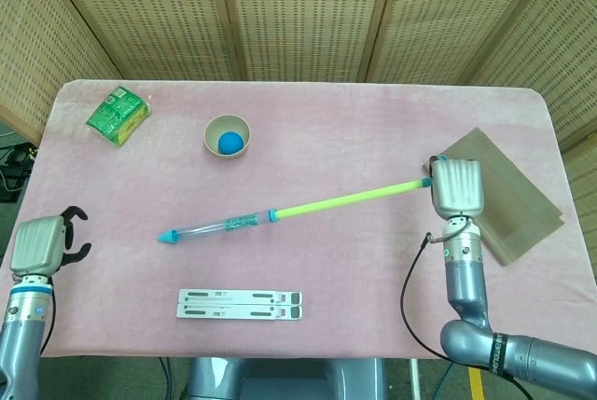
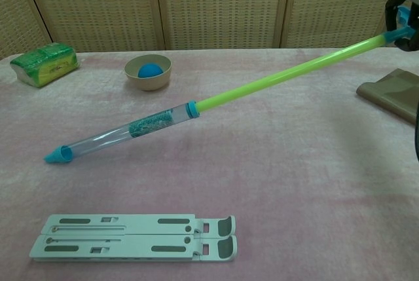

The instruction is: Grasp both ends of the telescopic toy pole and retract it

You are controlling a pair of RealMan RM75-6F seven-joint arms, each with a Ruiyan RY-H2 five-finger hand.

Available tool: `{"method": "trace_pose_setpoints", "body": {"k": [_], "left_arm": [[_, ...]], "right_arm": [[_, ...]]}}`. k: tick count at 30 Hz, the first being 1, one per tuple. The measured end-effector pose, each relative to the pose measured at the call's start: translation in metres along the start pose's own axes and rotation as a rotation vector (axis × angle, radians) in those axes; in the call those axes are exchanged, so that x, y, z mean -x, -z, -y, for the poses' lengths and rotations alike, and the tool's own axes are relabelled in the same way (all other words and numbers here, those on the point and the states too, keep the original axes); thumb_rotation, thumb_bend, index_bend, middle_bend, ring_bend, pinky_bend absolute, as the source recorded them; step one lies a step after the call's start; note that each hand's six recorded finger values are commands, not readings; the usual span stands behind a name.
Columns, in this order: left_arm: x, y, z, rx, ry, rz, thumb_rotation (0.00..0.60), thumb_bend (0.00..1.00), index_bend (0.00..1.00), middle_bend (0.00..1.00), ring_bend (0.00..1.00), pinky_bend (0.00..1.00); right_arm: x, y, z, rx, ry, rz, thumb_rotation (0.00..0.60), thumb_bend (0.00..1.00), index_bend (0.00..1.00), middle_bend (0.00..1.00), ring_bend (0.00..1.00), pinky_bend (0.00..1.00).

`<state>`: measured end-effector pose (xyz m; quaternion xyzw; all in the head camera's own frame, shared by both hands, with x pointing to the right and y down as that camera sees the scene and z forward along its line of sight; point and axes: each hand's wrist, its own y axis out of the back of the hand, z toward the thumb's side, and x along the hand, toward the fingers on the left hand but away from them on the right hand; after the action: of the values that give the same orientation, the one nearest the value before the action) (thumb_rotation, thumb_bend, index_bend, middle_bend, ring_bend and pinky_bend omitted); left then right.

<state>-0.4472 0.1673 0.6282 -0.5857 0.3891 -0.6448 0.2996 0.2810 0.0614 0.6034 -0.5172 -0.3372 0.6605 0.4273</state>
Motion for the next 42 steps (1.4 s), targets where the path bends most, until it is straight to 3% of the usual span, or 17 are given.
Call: {"method": "trace_pose_setpoints", "body": {"k": [3, 9, 20, 34, 38, 42], "left_arm": [[-0.012, -0.006, 0.012, 0.006, 0.057, -0.013, 0.600, 0.25, 0.40, 0.85, 0.77, 0.69], [-0.035, -0.030, 0.032, 0.034, 0.158, -0.020, 0.600, 0.37, 0.38, 0.86, 0.77, 0.70], [-0.050, -0.078, 0.051, 0.087, 0.256, 0.023, 0.600, 0.35, 0.38, 0.86, 0.77, 0.70], [-0.043, -0.112, 0.067, 0.088, 0.304, 0.082, 0.600, 0.33, 0.38, 0.86, 0.77, 0.70], [-0.042, -0.119, 0.070, 0.083, 0.300, 0.095, 0.600, 0.24, 0.37, 0.86, 0.77, 0.70], [-0.042, -0.122, 0.074, 0.067, 0.304, 0.098, 0.600, 0.23, 0.38, 0.86, 0.77, 0.70]], "right_arm": [[0.001, 0.001, 0.003, 0.008, -0.011, 0.007, 0.600, 0.62, 0.85, 1.00, 1.00, 0.65], [0.003, 0.001, 0.007, 0.008, -0.024, 0.011, 0.600, 0.62, 0.85, 1.00, 1.00, 0.65], [0.003, 0.005, 0.007, 0.006, -0.023, 0.023, 0.600, 0.62, 0.85, 1.00, 1.00, 0.66], [0.002, 0.009, 0.005, 0.013, -0.032, 0.036, 0.600, 0.62, 0.85, 1.00, 1.00, 0.66], [0.002, 0.009, 0.007, 0.021, -0.041, 0.037, 0.600, 0.62, 0.85, 1.00, 1.00, 0.66], [0.002, 0.010, 0.007, 0.035, -0.046, 0.038, 0.600, 0.62, 0.85, 1.00, 1.00, 0.66]]}}
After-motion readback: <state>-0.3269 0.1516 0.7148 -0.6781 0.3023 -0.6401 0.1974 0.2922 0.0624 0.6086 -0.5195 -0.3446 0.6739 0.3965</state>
